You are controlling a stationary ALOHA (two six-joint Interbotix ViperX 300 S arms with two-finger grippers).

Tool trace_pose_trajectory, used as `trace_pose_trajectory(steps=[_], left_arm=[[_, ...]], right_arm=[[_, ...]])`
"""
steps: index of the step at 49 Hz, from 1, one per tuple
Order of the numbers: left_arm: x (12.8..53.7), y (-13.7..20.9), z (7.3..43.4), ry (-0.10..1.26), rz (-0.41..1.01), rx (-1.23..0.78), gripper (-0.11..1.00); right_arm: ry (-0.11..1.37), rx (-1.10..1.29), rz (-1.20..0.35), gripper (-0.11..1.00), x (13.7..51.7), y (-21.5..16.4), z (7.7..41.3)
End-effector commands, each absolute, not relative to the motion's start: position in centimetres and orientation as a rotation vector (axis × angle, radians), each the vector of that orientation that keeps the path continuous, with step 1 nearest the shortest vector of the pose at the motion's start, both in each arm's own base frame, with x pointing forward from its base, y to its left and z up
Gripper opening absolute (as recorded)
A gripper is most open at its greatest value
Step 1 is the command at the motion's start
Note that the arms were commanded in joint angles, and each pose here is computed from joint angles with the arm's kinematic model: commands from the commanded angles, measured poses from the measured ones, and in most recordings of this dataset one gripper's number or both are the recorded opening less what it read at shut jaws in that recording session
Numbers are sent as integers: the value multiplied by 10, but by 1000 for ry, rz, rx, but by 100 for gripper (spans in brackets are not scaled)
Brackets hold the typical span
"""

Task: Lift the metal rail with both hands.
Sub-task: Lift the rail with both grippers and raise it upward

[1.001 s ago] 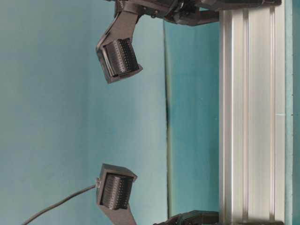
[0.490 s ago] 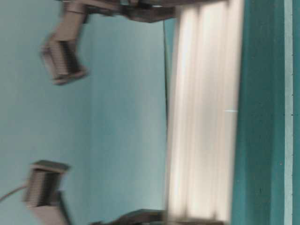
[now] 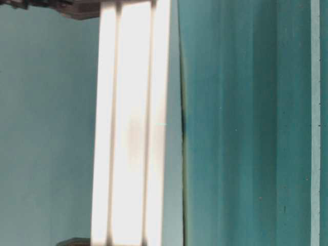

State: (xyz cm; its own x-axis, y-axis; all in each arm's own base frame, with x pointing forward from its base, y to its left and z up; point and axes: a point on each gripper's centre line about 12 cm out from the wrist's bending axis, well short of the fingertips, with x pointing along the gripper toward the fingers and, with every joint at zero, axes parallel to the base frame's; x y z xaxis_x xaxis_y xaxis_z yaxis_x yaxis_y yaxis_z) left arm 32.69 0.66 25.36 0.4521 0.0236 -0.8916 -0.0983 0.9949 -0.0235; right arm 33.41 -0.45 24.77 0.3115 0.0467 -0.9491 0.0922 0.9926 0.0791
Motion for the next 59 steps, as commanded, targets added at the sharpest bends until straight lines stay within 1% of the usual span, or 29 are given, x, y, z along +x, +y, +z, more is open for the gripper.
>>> trace_pose_trajectory(steps=[1,21,39,59], left_arm=[[333,9,282,1022,84,-83,37],[336,17,316,1002,101,-88,37],[331,25,356,991,125,-101,37],[330,28,402,945,132,-101,37]], right_arm=[[1190,135,-31,39,342,-5,272],[1231,135,-39,39,346,-10,305],[1223,132,-39,39,346,-12,345],[1191,121,-36,39,342,-12,392]])
